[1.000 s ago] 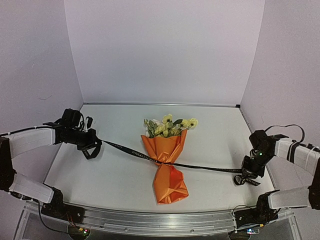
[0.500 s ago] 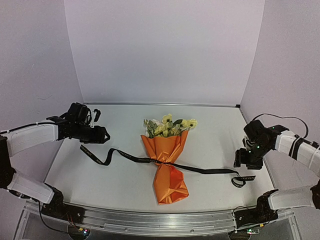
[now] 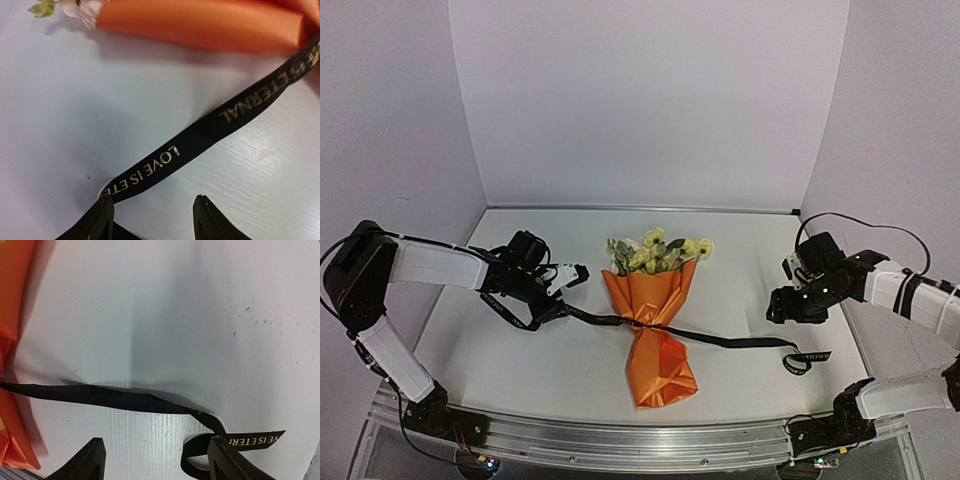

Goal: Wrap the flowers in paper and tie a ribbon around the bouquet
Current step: Cross the ribbon over the folded bouquet.

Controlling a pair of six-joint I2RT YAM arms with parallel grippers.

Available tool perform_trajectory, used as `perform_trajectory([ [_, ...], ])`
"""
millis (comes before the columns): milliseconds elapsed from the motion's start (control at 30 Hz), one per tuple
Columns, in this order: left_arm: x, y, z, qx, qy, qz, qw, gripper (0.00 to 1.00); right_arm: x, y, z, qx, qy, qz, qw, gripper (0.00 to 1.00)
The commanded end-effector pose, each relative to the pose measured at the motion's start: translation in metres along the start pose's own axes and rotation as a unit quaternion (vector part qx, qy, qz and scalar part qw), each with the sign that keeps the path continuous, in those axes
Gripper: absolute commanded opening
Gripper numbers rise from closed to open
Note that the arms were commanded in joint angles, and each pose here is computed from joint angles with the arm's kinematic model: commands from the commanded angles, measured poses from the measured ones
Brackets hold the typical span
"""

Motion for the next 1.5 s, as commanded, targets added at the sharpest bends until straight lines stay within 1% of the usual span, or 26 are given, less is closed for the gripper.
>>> perform_trajectory([
  [0,0.012,-0.006,0.018,0.109,-0.065,0.008,0.992,0.55,0.000,-0.006,0.003,-0.013,-0.006,-0.025,1.000,0.73],
  [100,0.020,0.001,0.023,0.128,-0.089,0.021,0.988,0.55,0.002,-0.004,0.002,-0.015,-0.006,-0.024,1.000,0.73],
  [200,0.028,0.004,0.026,0.146,-0.097,0.033,0.984,0.55,0.004,-0.003,0.003,-0.015,-0.008,-0.024,1.000,0.72],
  [300,0.033,0.007,0.029,0.155,-0.101,0.049,0.982,0.52,0.005,-0.003,0.003,-0.015,-0.010,-0.024,1.000,0.72],
  [367,0.035,0.011,0.030,0.160,-0.102,0.058,0.980,0.48,0.005,-0.004,0.004,-0.015,-0.013,-0.024,1.000,0.71],
  [433,0.038,0.014,0.031,0.161,-0.103,0.063,0.980,0.40,0.006,-0.004,0.004,-0.016,-0.013,-0.024,0.999,0.71],
  [467,0.039,0.015,0.031,0.163,-0.104,0.065,0.979,0.32,0.006,-0.005,0.004,-0.015,-0.013,-0.024,1.000,0.70],
  [600,0.041,0.014,0.033,0.164,-0.116,0.060,0.978,0.07,0.007,-0.006,0.005,-0.016,-0.016,-0.022,0.999,0.70],
  [633,0.039,0.011,0.034,0.158,-0.117,0.053,0.979,0.02,0.007,-0.006,0.005,-0.017,-0.017,-0.023,0.999,0.69],
  [667,0.036,0.007,0.033,0.150,-0.118,0.041,0.981,0.01,0.007,-0.007,0.005,-0.017,-0.017,-0.022,0.999,0.69],
  [800,0.005,-0.023,0.026,0.108,-0.107,-0.040,0.988,0.00,0.008,-0.007,0.006,-0.017,-0.019,-0.021,0.999,0.69],
  [900,-0.027,-0.050,0.005,0.082,-0.058,-0.114,0.988,0.00,0.010,-0.007,0.006,-0.015,-0.019,-0.018,1.000,0.68],
  [967,-0.043,-0.063,-0.015,0.084,-0.029,-0.144,0.986,0.00,0.011,-0.007,0.006,-0.014,-0.021,-0.016,1.000,0.68],
  [1167,-0.069,-0.082,-0.075,0.105,0.045,-0.177,0.978,0.00,0.013,-0.009,0.011,-0.015,-0.038,-0.011,0.999,0.68],
  [1333,-0.085,-0.090,-0.124,0.124,0.110,-0.210,0.963,0.00,0.014,-0.010,0.019,-0.025,-0.049,-0.004,0.998,0.68],
  [1467,-0.097,-0.097,-0.147,0.114,0.154,-0.246,0.950,0.00,0.013,-0.012,0.035,-0.041,-0.072,-0.007,0.997,0.67],
])
Point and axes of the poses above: each gripper's point midway between its finger pads, its own x axis out along the fingers, its own z axis along the line the jaws close on, y = z × x, the point moved 7 cm from there along -x, back along the fingers, and after that the axes turned 13 degrees about -x, right-handed, at the moved point
